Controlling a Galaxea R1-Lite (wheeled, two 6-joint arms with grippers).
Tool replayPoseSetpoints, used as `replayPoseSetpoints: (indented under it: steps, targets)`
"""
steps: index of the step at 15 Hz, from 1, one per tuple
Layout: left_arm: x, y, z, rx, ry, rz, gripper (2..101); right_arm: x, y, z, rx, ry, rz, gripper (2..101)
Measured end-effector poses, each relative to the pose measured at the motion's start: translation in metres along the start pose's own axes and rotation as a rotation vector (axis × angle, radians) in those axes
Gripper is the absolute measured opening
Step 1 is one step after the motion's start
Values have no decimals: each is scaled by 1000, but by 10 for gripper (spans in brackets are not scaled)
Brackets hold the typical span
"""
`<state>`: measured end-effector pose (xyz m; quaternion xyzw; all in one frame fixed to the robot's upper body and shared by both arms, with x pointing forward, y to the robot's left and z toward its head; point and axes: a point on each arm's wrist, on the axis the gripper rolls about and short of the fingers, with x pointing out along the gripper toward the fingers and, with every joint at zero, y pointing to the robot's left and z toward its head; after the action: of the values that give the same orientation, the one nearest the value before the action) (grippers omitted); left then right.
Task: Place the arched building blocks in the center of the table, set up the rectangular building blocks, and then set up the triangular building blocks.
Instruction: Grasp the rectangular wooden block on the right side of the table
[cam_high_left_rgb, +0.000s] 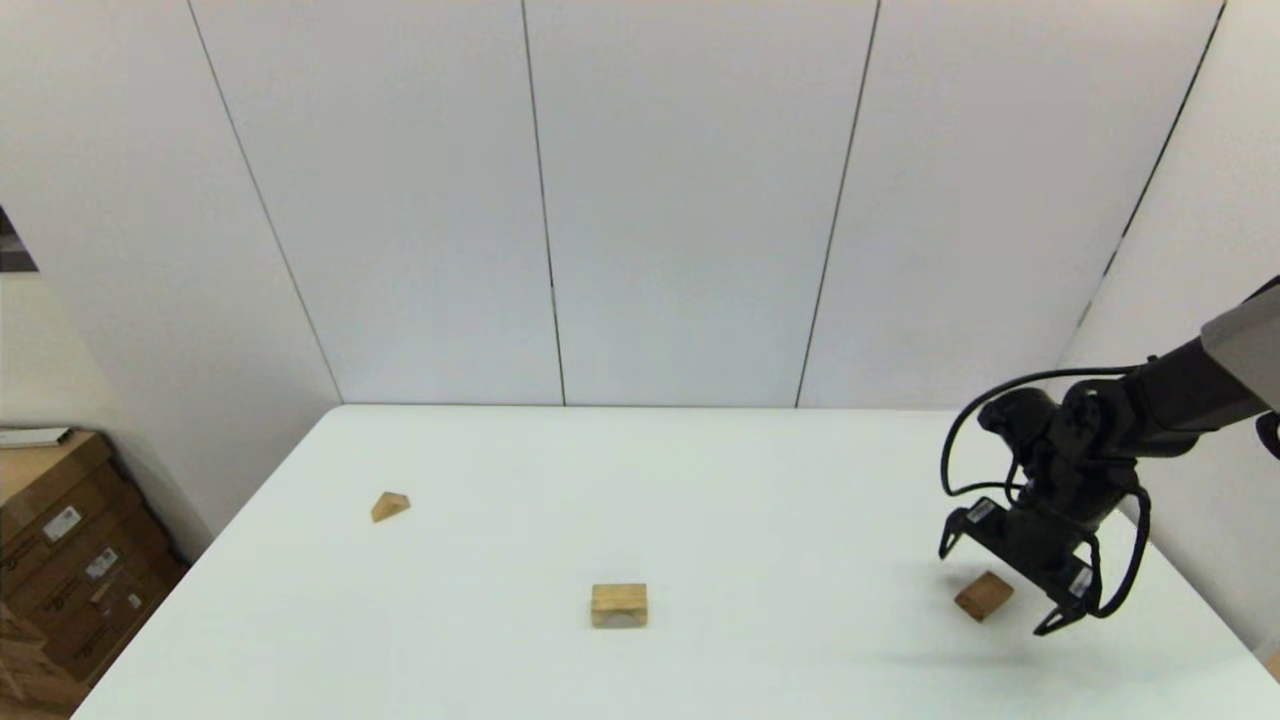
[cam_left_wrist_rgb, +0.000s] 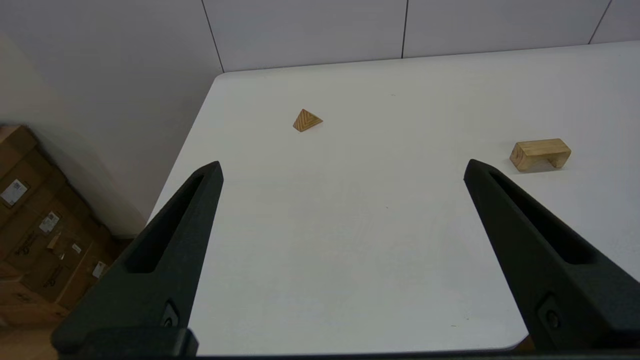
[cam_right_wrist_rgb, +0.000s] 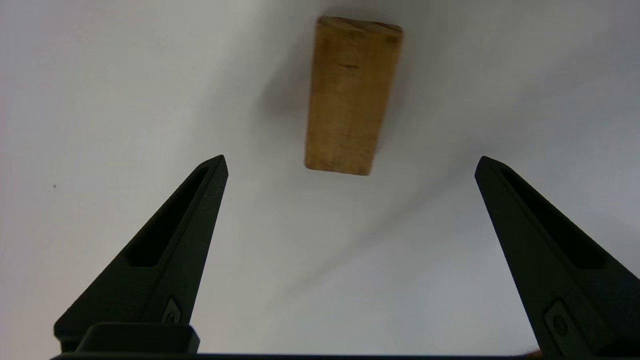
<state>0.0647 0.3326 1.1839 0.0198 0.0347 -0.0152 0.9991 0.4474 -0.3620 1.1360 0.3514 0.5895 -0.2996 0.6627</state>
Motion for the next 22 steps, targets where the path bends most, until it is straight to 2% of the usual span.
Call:
replayPoseSetpoints:
  steps: [5, 9, 22]
  targets:
    - [0, 0, 0, 0, 0, 0, 977, 2, 2, -2, -15, -24, 13, 980]
    - [0, 0, 0, 0, 0, 0, 978, 6, 1, -1, -19, -71, -41, 980]
    - [0, 0, 0, 0, 0, 0, 978, 15, 4, -6, -35, -47, -53, 980]
